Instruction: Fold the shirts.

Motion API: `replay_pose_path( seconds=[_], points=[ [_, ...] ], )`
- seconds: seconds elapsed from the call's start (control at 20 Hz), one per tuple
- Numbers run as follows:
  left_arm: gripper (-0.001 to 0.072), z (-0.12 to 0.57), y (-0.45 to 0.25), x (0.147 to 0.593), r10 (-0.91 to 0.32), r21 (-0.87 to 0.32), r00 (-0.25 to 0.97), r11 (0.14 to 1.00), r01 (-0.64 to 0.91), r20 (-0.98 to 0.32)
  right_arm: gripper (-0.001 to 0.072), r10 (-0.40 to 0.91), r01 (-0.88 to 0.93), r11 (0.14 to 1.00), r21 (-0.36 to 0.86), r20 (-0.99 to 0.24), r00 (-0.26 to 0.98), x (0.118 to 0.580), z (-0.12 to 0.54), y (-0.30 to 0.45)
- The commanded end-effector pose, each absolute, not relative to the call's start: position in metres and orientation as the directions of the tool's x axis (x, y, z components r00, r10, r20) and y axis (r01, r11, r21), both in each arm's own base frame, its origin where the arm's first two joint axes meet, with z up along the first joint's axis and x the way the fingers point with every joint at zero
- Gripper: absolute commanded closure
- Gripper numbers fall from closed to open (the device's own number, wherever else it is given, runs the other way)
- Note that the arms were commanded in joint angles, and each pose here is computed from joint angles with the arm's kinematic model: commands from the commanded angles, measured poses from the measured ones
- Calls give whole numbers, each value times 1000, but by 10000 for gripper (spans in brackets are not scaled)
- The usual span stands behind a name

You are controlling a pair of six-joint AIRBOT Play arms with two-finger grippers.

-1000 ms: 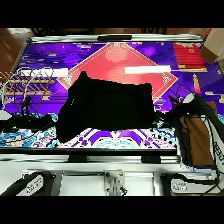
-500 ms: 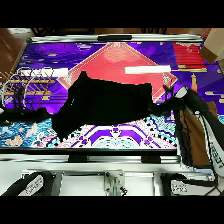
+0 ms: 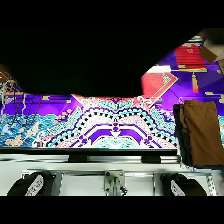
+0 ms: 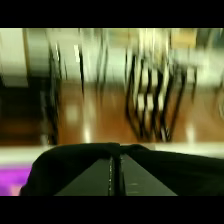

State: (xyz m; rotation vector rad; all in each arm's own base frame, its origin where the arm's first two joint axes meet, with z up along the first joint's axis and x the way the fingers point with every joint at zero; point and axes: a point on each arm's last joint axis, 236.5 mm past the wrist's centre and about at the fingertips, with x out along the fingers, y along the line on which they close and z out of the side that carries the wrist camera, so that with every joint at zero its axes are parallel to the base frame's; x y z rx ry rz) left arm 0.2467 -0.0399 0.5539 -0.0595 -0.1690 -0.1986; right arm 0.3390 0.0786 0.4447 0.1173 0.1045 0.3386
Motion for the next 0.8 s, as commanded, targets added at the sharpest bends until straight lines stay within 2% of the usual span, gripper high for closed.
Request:
replay_pose_path(
  seconds=[0.0, 0.15, 0.25, 0.4, 0.5, 0.6, 0.75],
  points=[
    [676, 631, -55, 126, -128, 6, 883, 990, 140, 453, 637, 272, -289, 956, 40, 240, 932, 223, 544, 64],
    [676, 596, -49, 127, -89, -39, 938, 993, 109, 335, 638, 219, -236, 970, 48, 238, 946, 198, 543, 52],
    [675, 567, -48, 144, -96, -50, 972, 993, 110, 215, 637, 191, -199, 979, 37, 149, 970, 204, 522, 45],
    [675, 520, -41, 179, -102, -86, 994, 991, 105, 37, 637, 145, -144, 989, 19, -76, 987, 235, 469, 34],
    [675, 481, -32, 212, -108, -124, 989, 988, 95, -101, 637, 127, -127, 992, 18, -268, 955, 266, 422, 30],
    [675, 425, -27, 252, -148, -189, 949, 977, 97, -279, 637, 130, -125, 991, 40, -453, 882, 306, 370, 30],
    [675, 321, -18, 316, -228, -271, 813, 958, 90, -535, 637, 119, -104, 993, 65, -694, 710, 367, 270, 26]
  ],
)
